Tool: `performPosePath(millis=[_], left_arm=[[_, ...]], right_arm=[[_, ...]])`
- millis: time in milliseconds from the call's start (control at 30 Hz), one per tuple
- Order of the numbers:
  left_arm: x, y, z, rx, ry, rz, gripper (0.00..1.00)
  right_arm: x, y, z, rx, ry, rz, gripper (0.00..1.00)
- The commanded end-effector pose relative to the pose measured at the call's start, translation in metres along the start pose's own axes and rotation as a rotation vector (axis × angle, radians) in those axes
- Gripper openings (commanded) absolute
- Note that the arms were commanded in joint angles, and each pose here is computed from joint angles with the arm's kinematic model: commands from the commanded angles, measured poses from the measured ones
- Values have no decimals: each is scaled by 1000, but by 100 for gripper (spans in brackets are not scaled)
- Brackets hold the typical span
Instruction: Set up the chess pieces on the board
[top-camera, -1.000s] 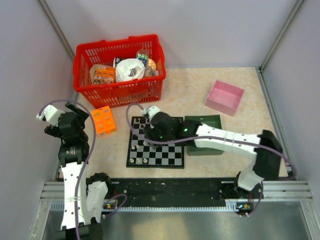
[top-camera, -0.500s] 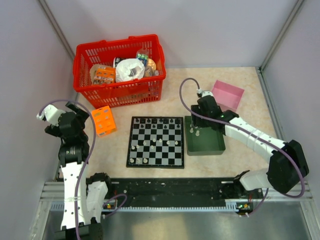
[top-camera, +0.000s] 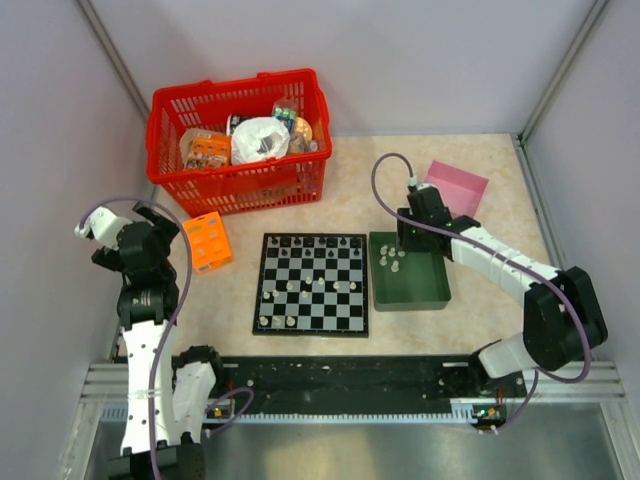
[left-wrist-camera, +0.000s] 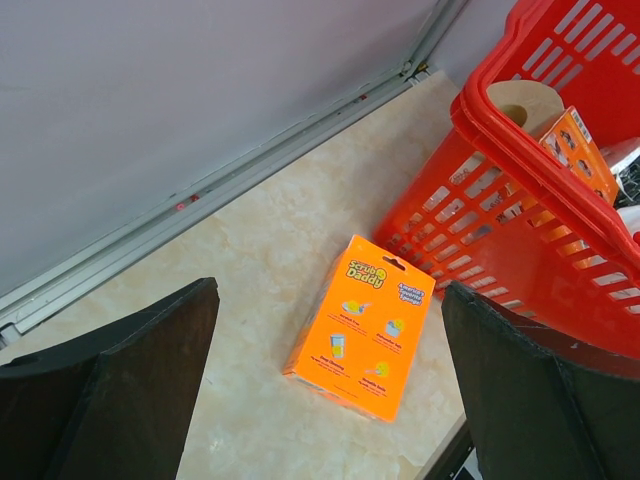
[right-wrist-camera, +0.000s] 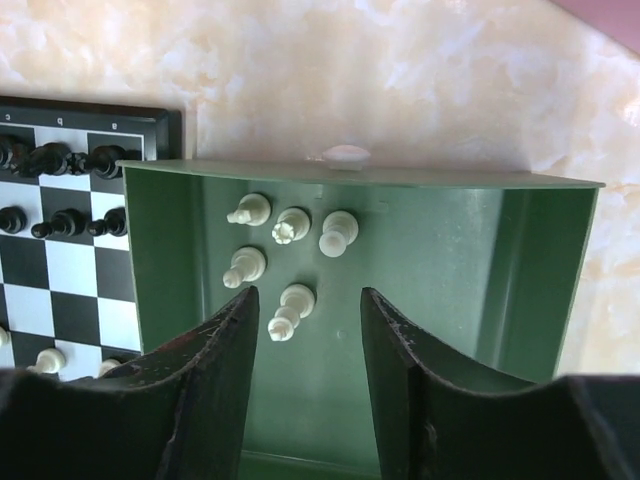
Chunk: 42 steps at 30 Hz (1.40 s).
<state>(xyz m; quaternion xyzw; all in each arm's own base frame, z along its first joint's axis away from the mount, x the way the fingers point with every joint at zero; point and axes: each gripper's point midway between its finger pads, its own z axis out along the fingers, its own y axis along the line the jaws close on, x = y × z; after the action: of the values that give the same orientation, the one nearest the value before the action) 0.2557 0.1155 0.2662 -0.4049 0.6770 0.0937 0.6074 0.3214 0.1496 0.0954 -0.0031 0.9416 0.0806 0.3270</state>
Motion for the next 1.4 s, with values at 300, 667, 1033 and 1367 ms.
performPosePath(millis=[300, 667, 1033, 1367], left_arm=[[-13, -9, 3, 29, -46, -35, 99], [-10, -9, 4, 34, -41, -37, 99], [-11, -7, 3, 23, -47, -29, 99], [-5, -13, 7, 48, -28, -46, 99]], right_arm=[[-38, 9, -24, -51, -138, 44, 99], [-22, 15, -2, -60, -28, 39, 99], [-13, 9, -4, -37, -16, 49, 81], [13, 11, -7, -32, 68, 22, 61]])
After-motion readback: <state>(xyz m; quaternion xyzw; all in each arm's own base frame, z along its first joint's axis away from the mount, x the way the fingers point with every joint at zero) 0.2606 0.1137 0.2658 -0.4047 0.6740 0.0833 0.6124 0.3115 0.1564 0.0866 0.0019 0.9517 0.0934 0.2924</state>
